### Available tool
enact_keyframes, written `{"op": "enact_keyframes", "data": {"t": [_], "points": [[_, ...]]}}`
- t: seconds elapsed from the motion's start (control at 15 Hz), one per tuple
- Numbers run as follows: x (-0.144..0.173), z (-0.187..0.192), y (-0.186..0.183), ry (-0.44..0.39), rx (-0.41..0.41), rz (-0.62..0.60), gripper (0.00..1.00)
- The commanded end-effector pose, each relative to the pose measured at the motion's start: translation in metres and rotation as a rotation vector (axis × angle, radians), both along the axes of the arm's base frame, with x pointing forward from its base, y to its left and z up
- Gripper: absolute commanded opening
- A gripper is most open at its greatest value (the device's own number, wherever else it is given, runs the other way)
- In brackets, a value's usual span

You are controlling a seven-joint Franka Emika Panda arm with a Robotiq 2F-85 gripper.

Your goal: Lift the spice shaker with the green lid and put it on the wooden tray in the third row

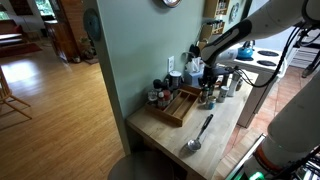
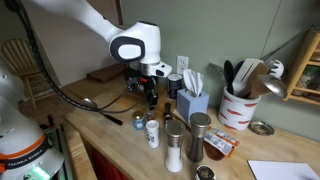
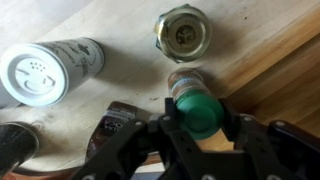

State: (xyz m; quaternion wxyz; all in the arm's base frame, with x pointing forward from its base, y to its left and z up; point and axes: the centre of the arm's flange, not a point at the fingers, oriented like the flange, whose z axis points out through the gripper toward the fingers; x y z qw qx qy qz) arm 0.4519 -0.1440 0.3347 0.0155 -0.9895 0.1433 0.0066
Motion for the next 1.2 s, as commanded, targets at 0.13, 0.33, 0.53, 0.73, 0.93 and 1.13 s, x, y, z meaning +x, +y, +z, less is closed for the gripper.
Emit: {"op": "enact_keyframes", "data": {"t": [0.13,0.33,0.53,0.73,0.93,1.13], "points": [[-0.006,0.042,0.006,0.022,-0.041,0.042,0.2],[-0.009,0.077,0.018,0.012,-0.057,0.097,0.2],[-0.002,0.104,0.035,-0.013,-0.051,0.14,0.2],[0.013,0.119,0.055,-0.062,-0.031,0.169,0.2],[0.032,0.127,0.077,-0.081,-0.021,0.204,0.2],[0.051,0.128,0.09,-0.113,-0.035,0.196,0.2]]}}
